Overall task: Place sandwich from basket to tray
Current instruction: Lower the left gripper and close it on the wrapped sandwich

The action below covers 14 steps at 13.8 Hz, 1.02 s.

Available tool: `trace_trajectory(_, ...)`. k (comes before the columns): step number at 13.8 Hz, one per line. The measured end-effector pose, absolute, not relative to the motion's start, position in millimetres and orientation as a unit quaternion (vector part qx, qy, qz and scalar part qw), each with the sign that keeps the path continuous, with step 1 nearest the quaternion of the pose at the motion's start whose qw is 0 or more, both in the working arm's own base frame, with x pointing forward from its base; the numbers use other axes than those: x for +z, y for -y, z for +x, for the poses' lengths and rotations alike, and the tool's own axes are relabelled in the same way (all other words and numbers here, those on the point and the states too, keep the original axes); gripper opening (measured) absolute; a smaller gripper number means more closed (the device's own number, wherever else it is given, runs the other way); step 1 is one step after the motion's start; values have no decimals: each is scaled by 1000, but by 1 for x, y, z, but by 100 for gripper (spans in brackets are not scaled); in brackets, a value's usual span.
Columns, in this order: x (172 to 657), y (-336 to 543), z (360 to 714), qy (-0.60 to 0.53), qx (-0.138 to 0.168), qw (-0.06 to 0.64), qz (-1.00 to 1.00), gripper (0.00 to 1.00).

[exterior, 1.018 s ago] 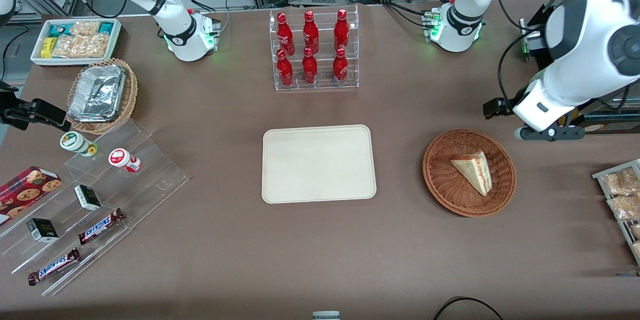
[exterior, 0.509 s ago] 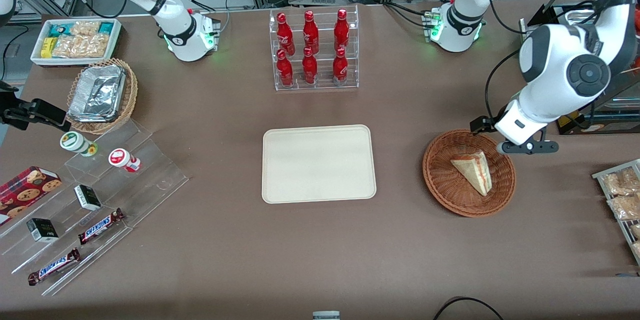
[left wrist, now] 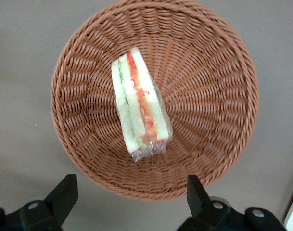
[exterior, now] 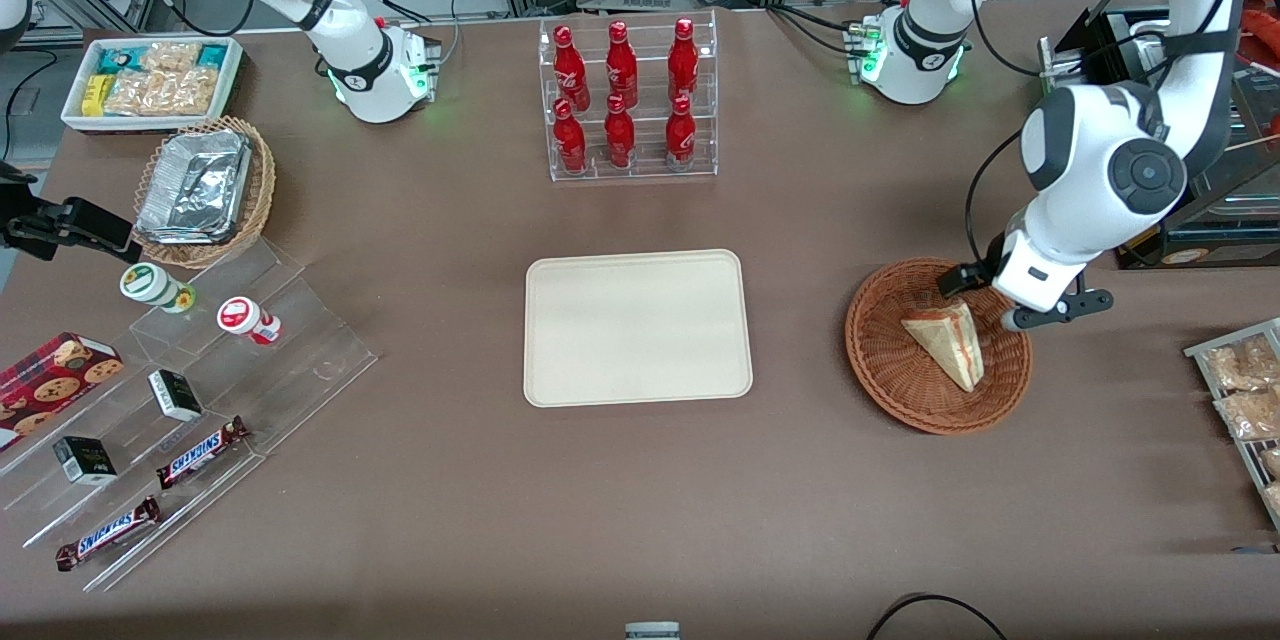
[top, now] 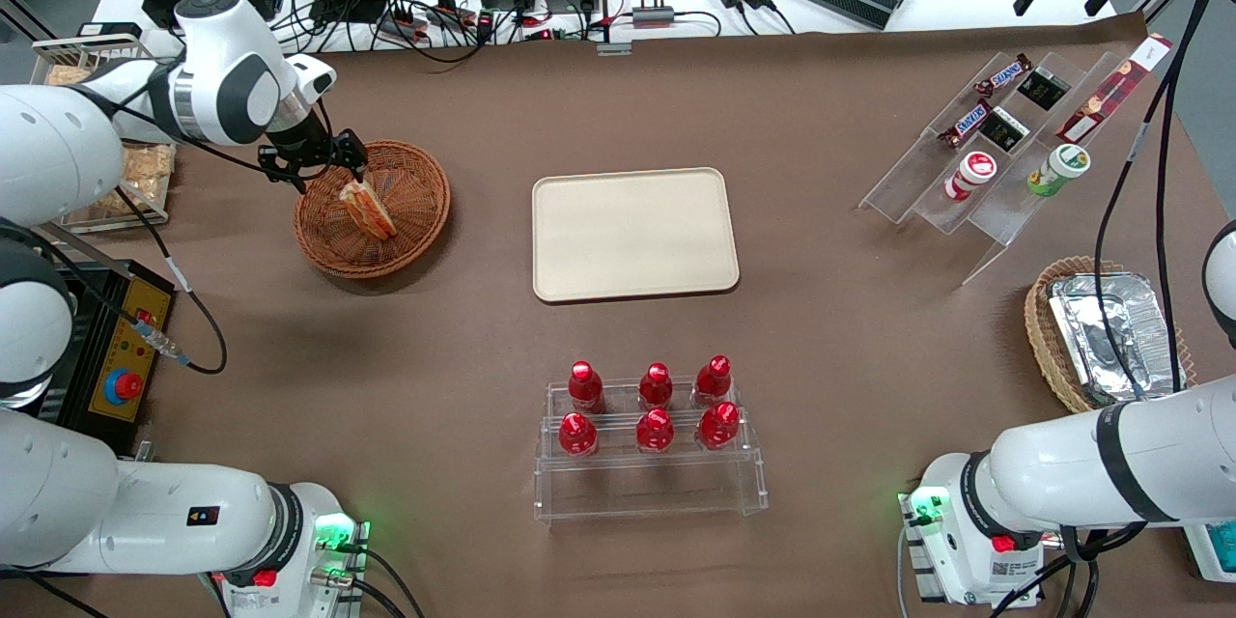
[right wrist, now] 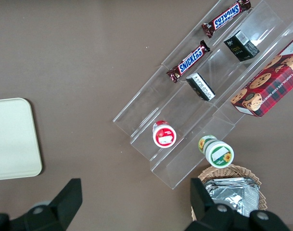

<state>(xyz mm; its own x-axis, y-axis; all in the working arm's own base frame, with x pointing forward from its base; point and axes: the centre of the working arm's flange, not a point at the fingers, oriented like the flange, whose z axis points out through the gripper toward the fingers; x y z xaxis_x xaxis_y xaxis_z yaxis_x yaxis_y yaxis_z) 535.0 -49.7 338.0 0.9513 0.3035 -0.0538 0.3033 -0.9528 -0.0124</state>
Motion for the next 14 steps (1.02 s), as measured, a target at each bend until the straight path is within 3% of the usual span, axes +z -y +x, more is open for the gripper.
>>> trace_trajectory(4, 308, 51, 545, 255, 16, -1, -967, 100)
trace_trajectory(12, 260, 51, 549, 273, 24, 1, -962, 100)
trace_trajectory(14, 255, 50, 548, 275, 27, 2, -961, 95)
